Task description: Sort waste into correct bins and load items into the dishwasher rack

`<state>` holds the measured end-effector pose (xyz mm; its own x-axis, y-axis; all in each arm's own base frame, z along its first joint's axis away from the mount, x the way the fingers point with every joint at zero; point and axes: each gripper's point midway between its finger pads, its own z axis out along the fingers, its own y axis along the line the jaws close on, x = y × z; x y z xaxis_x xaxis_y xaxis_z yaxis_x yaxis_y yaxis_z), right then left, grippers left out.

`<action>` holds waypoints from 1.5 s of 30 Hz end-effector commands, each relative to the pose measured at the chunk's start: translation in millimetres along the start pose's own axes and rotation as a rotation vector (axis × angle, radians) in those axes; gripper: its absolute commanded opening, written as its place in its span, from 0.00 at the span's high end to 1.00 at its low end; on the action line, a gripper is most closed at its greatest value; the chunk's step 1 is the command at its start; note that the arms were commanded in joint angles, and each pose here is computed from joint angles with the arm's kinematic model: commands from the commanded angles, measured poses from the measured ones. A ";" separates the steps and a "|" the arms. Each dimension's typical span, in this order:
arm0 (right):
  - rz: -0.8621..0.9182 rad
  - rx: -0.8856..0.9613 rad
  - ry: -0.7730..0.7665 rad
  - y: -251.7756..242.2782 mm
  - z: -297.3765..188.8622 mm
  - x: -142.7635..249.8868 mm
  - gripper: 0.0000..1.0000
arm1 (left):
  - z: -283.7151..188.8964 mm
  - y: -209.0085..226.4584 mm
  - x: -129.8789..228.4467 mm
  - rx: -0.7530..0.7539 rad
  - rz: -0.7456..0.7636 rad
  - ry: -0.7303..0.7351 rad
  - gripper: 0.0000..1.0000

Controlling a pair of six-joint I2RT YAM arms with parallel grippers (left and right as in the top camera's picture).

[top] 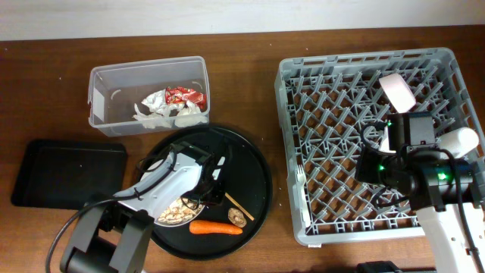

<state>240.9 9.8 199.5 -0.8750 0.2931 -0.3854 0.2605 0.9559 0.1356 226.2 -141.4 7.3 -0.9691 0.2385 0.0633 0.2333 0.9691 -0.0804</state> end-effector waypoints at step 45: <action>0.000 -0.012 -0.004 1.0 -4.6 -1.4 0.89 | -54.9 37.3 -3.1 -0.264 0.003 0.022 0.99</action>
<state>238.5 10.3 198.4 -0.8794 0.2929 -0.3753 0.2604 0.9559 0.1359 232.1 -104.8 50.3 -0.9632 0.2480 0.1039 0.2620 0.9526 0.1549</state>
